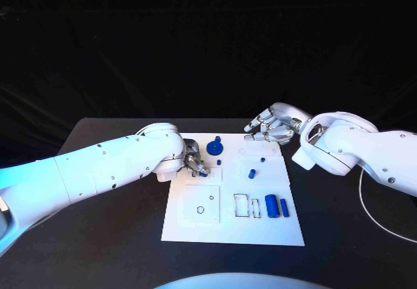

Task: Assemble the parts on the task board

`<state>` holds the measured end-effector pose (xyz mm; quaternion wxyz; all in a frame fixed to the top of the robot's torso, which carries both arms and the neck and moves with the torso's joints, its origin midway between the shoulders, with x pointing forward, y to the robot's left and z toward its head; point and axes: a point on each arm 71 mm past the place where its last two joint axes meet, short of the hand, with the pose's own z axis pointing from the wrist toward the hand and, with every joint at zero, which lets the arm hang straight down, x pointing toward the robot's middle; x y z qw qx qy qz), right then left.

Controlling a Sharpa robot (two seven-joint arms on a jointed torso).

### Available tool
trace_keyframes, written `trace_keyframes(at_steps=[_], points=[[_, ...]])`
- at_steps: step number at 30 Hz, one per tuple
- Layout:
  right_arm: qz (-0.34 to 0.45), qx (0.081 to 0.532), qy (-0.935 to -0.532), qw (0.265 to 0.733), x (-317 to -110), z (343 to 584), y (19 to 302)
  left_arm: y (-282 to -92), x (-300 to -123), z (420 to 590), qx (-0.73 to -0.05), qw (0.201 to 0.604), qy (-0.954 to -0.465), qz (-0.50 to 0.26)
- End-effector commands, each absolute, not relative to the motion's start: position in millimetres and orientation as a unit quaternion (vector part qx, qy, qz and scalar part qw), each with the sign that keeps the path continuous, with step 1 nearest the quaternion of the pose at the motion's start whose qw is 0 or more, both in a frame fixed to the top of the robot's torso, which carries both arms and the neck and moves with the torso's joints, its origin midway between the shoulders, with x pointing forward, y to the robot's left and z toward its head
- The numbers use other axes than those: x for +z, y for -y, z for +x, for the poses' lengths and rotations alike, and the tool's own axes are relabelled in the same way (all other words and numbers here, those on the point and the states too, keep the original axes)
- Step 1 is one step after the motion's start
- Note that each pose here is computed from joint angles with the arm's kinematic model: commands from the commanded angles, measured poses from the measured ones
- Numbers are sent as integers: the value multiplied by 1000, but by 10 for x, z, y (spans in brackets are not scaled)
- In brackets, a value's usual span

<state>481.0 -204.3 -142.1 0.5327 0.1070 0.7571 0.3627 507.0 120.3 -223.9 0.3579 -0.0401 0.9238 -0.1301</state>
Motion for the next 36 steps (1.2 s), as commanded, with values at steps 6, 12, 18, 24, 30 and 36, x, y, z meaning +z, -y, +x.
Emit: trace_keyframes(at_steps=[6,12,18,24,30,36], points=[[103,370,-760,525,-1432,4801,2028,-1220,-2327,5049,-115,337,-934,-26],[103,369,-760,525,-1434,4801,2033,-1204,-2328,5061,-114,337,-934,-26],[102,370,-760,525,-1433,4797,2028,-1174,-2334,5076,-112,335,-935,-24],[100,374,-761,521,-1434,4790,2021,-1158,-2350,5095,-108,331,-937,-22],[98,377,-761,519,-1432,4783,2021,-1149,-2372,5104,-105,329,-938,-21],[97,378,-761,518,-1432,4781,2019,-1149,-2383,5111,-103,329,-939,-21]])
